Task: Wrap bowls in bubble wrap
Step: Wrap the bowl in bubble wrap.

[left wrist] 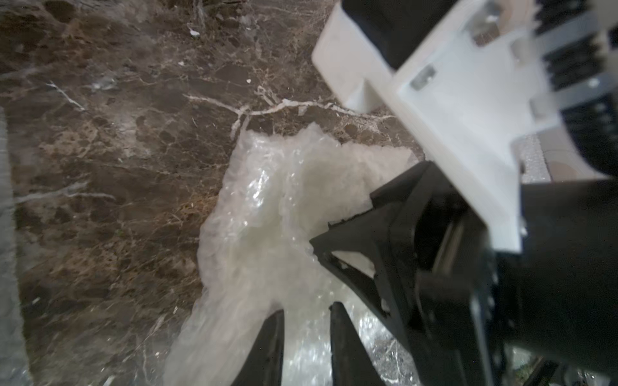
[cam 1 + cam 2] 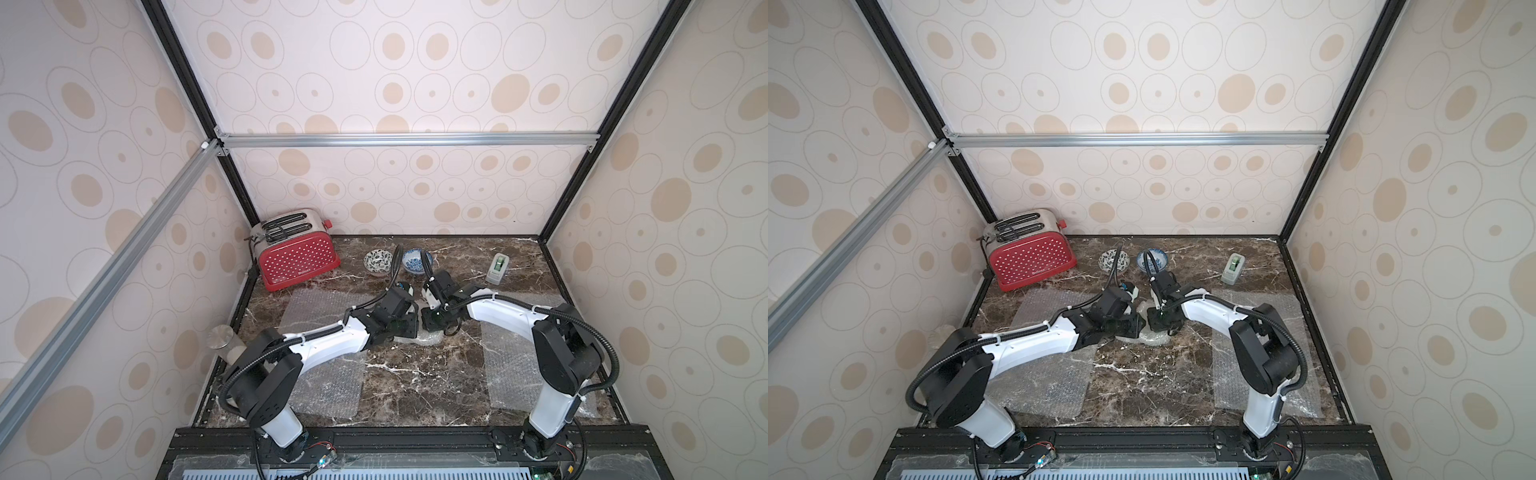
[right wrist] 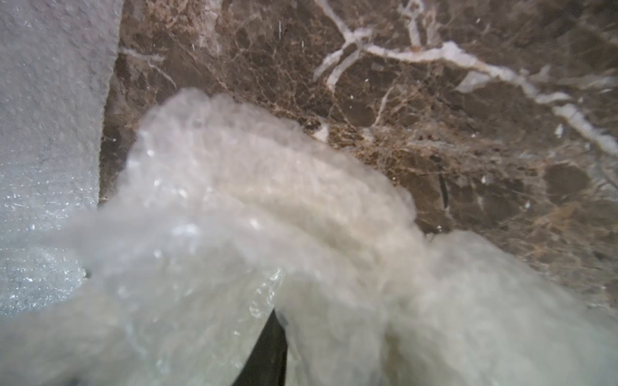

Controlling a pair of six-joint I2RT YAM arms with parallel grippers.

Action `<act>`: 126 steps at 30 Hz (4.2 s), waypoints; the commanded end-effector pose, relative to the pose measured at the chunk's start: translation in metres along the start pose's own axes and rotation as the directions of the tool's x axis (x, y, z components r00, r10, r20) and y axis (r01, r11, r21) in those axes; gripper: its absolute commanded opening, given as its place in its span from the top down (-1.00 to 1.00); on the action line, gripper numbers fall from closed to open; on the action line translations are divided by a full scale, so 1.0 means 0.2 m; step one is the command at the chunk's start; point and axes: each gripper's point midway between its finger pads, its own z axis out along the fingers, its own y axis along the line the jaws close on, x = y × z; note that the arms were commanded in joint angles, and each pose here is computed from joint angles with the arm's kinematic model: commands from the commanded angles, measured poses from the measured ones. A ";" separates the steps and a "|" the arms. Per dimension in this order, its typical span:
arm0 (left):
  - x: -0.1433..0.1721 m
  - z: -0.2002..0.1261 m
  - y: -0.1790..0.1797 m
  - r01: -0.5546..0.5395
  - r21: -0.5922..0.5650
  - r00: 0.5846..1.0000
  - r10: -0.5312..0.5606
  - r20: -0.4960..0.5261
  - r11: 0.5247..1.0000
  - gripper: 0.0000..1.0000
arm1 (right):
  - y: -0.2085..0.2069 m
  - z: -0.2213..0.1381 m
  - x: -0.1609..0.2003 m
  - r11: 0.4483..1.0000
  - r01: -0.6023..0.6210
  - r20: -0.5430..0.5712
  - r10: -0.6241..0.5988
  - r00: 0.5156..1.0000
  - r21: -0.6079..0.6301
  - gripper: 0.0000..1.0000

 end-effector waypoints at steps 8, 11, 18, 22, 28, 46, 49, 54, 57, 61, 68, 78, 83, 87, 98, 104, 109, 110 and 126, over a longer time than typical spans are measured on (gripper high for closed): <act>-0.02 0.19 0.13 0.072 -0.080 0.997 -0.075 -0.032 0.994 0.52 | 0.01 -0.12 0.05 1.000 -0.013 0.008 0.013 1.000 -0.023 0.49; 0.02 0.22 0.14 0.071 -0.080 0.996 -0.075 -0.053 0.994 0.53 | 0.02 -0.22 0.00 0.999 -0.018 0.053 0.020 0.998 -0.039 0.48; 0.01 0.23 0.10 0.067 -0.037 0.996 -0.068 -0.049 0.997 0.53 | -0.01 -0.39 -0.16 0.999 -0.023 0.157 0.030 0.987 -0.047 0.47; -0.01 0.23 0.08 0.063 -0.018 0.997 -0.064 -0.050 0.998 0.53 | 0.02 -0.35 -0.24 0.998 -0.009 0.158 0.018 0.987 -0.055 0.46; 0.00 0.22 0.07 0.062 -0.008 0.997 -0.063 -0.051 0.998 0.52 | 0.04 -0.21 -0.35 0.999 -0.006 0.132 0.013 0.991 -0.054 0.42; -0.04 0.18 0.07 0.034 -0.029 0.999 -0.035 -0.034 0.999 0.51 | 0.06 -0.23 -0.15 0.995 0.006 0.057 -0.001 0.998 -0.102 0.68; -0.05 0.18 0.06 0.026 -0.022 0.999 -0.027 -0.032 0.999 0.51 | -0.02 -0.20 -0.13 1.000 0.007 0.041 -0.005 0.999 -0.030 0.72; -0.06 0.16 0.08 -0.008 -0.044 0.999 0.006 -0.036 0.999 0.51 | -0.17 -0.12 -0.11 0.998 -0.034 0.005 0.034 0.999 0.062 0.76; -0.07 0.14 0.12 -0.010 -0.059 0.999 0.008 -0.035 0.998 0.51 | -0.15 -0.08 -0.09 0.999 -0.043 -0.014 0.043 0.999 0.025 0.77; -0.10 0.13 0.15 -0.010 -0.061 1.000 0.008 -0.026 0.998 0.51 | -0.12 -0.04 -0.03 0.999 -0.040 -0.048 0.039 0.998 -0.002 0.78; -0.17 0.10 0.15 -0.051 -0.058 0.999 0.051 -0.010 0.997 0.51 | -0.10 0.03 0.05 0.999 -0.035 -0.101 0.035 0.994 0.000 0.78; -0.27 0.13 0.24 -0.078 -0.078 0.997 0.079 0.002 0.994 0.51 | -0.03 0.06 0.17 0.995 -0.090 -0.146 0.084 0.986 -0.033 0.79; -0.32 0.11 0.17 -0.075 -0.012 0.997 0.075 0.024 0.997 0.50 | -0.06 0.01 0.13 0.994 -0.114 -0.089 0.113 0.990 -0.001 0.79; -0.37 0.00 0.11 -0.071 0.023 0.995 0.069 0.072 0.997 0.48 | -0.06 -0.04 0.06 0.992 -0.129 -0.047 0.129 0.991 0.002 0.78; -0.33 -0.25 -0.06 -0.022 0.130 0.990 0.004 0.144 0.991 0.37 | -0.03 0.03 0.04 0.985 -0.170 -0.053 0.168 0.984 -0.033 0.77; -0.22 -0.05 -0.12 0.052 0.164 0.996 -0.064 0.067 0.985 0.40 | -0.02 0.04 0.04 0.982 -0.182 -0.050 0.179 0.983 -0.050 0.78; -0.14 0.07 -0.05 0.141 0.128 0.989 -0.146 0.036 0.982 0.44 | -0.03 0.01 0.04 0.983 -0.178 -0.036 0.177 0.984 -0.041 0.78; -0.13 0.08 -0.02 0.152 0.110 0.987 -0.157 0.035 0.982 0.45 | -0.03 0.00 0.04 0.983 -0.179 -0.033 0.178 0.984 -0.043 0.78; 0.03 0.30 0.06 0.222 0.084 0.975 -0.219 -0.043 0.971 0.48 | 0.00 -0.04 0.02 0.977 -0.189 -0.005 0.189 0.982 -0.098 0.72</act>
